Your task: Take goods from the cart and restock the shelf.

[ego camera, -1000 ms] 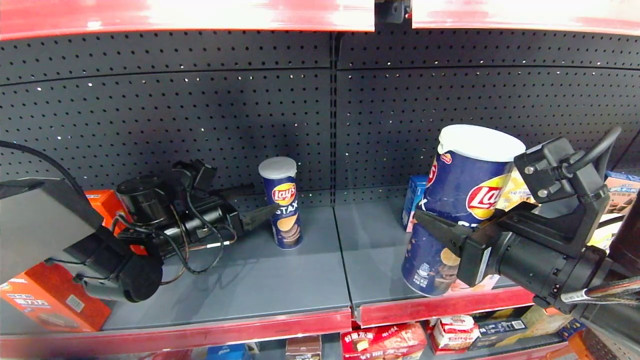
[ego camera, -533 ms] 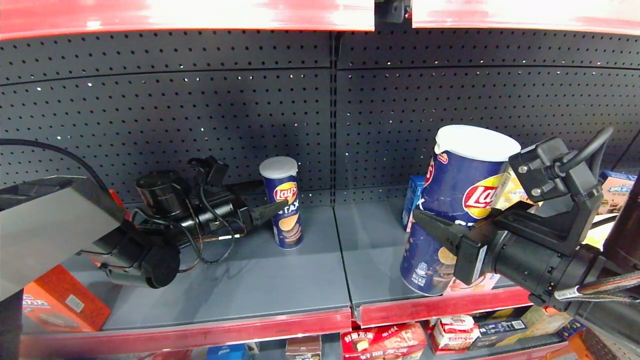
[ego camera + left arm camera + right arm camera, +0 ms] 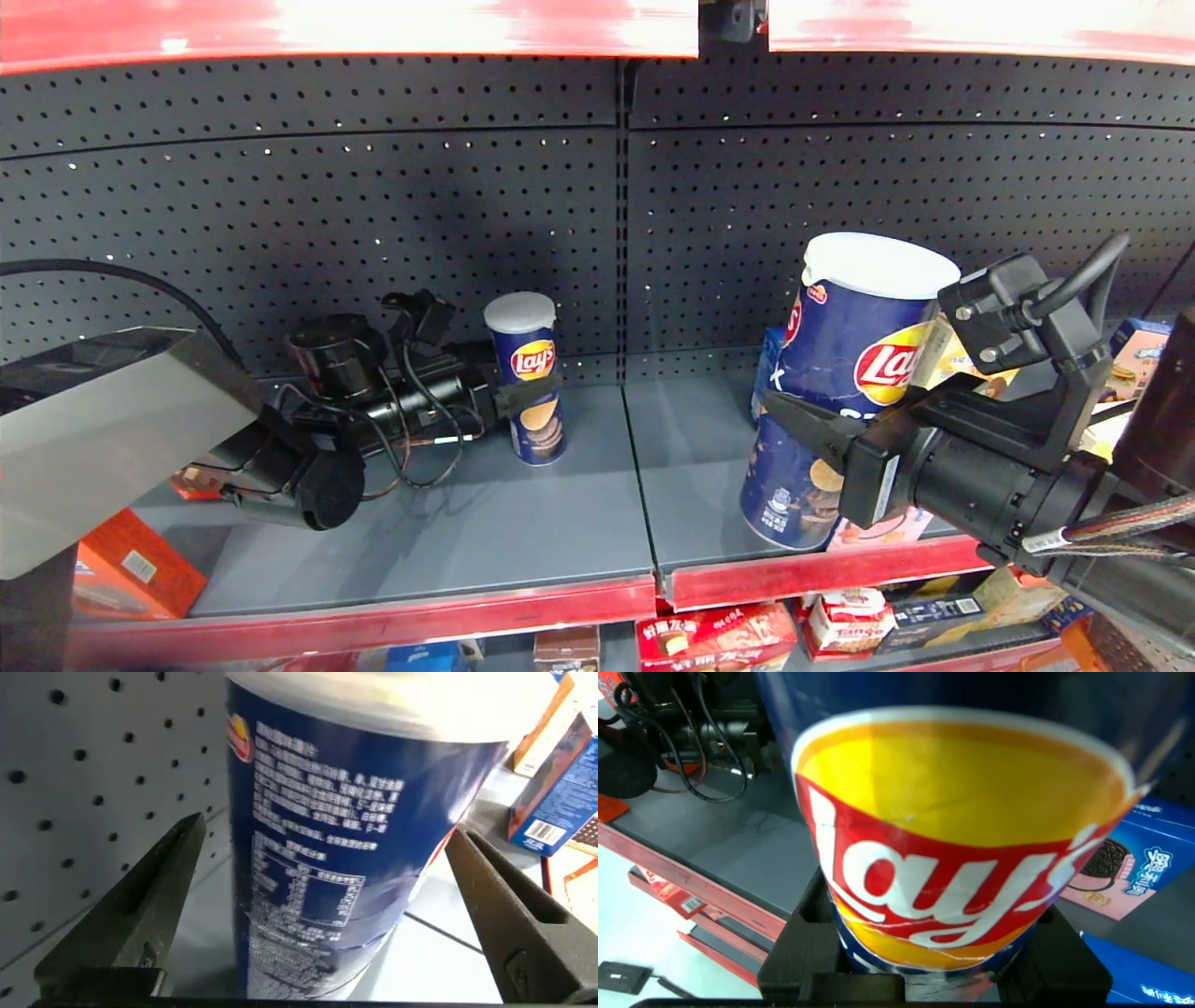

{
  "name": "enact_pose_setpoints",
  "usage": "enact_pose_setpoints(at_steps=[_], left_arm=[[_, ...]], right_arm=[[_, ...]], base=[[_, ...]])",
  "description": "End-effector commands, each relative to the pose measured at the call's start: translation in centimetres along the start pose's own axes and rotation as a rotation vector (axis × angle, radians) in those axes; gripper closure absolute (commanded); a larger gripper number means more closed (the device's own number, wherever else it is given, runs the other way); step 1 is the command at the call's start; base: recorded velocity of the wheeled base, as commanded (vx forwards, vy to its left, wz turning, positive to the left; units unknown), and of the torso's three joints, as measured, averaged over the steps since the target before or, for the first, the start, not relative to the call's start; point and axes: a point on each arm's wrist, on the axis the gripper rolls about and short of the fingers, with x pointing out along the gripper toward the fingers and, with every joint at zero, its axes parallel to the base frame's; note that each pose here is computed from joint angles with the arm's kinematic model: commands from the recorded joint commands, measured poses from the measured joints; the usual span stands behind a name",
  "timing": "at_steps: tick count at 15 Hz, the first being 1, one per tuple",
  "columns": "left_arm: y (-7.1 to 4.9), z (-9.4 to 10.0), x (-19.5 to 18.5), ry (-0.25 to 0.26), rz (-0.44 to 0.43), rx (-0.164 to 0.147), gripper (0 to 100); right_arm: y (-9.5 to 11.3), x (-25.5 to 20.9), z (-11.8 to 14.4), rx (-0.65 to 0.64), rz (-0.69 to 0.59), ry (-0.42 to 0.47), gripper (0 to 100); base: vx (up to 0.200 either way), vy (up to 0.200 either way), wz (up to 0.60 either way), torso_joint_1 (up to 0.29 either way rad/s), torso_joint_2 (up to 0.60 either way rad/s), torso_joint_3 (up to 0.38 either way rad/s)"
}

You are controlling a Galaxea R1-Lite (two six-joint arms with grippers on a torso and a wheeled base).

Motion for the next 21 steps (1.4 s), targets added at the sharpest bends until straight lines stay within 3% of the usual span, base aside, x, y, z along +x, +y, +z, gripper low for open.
enact_pose_setpoints(at_steps=[1, 9, 10, 17, 21], left_arm=[[-0.1, 0.1, 0.1, 0.0, -0.003, -0.001, 0], [0.2, -0.6, 0.4, 0.013, 0.001, -0.012, 0], [0.3, -0.7, 0.4, 0.014, 0.001, -0.013, 100], [-0.6, -0.3, 0.6, 0.01, 0.002, -0.011, 100], [-2.8, 1.7, 0.3, -0.009, -0.037, 0.008, 100]], right_arm=[[0.0, 0.0, 0.0, -0.001, 0.0, 0.0, 100], [-0.1, -0.1, 0.0, 0.001, 0.0, -0.001, 100], [-0.2, -0.1, -0.1, 0.0, -0.006, 0.003, 100], [-0.4, 0.0, -0.4, 0.002, -0.012, 0.012, 100], [-0.4, -0.2, -0.3, 0.002, -0.012, 0.009, 100]], base=[[0.0, 0.0, 0.0, 0.0, 0.0, 0.0], [0.0, 0.0, 0.0, 0.0, 0.0, 0.0], [0.0, 0.0, 0.0, 0.0, 0.0, 0.0], [0.0, 0.0, 0.0, 0.0, 0.0, 0.0], [0.0, 0.0, 0.0, 0.0, 0.0, 0.0]])
